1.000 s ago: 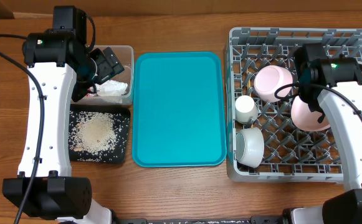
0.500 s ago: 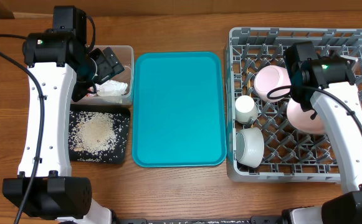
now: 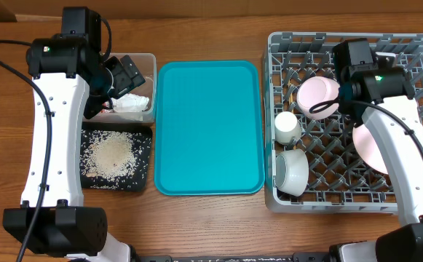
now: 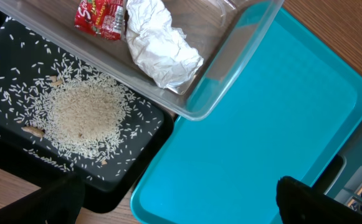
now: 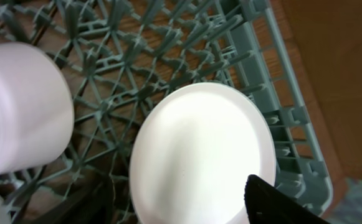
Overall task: Sort waste into correct bins and load items into the dishwasher
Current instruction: 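Set the plate in the rack and open the right gripper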
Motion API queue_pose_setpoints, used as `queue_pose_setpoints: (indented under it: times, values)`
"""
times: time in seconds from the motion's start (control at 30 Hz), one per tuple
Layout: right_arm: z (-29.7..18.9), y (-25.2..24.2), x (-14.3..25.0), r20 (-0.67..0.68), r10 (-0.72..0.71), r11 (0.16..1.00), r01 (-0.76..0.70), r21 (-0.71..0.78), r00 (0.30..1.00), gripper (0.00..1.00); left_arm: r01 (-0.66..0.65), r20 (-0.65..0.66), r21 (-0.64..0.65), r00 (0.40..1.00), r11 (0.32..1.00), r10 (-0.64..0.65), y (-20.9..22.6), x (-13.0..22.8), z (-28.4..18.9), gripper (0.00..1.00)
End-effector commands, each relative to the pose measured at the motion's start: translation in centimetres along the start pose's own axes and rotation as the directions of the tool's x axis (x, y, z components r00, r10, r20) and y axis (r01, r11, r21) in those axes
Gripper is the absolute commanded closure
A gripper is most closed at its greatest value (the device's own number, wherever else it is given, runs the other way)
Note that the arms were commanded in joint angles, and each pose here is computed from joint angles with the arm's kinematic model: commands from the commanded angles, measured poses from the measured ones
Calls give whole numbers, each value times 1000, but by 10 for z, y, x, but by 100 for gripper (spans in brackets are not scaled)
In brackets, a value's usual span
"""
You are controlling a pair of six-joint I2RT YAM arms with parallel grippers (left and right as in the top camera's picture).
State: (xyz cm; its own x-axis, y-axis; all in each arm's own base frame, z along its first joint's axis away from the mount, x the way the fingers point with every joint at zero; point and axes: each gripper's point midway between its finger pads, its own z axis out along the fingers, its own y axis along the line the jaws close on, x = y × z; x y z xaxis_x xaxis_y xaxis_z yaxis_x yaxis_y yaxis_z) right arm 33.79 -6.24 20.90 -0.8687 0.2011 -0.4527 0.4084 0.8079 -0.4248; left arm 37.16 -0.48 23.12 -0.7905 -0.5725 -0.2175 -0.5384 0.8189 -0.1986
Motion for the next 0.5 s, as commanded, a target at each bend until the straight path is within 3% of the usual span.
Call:
queue_pose_setpoints:
  times: [0.0,0.2,0.47]
  values:
    - [-2,13,-1,-55,75,981,-83,-174,996,31,-6,17,15,1000,1000,5,-4,-1,-6,0]
    - [12,5,-6,-233,242,851,-321,-416,942,35,-6,17,15,1000,1000,5,-4,-1,-6,0]
    - [49,-82,18,-451,496,658,-660,-363,742,43,-6,17,14,1000,1000,5,-4,-1,-6,0]
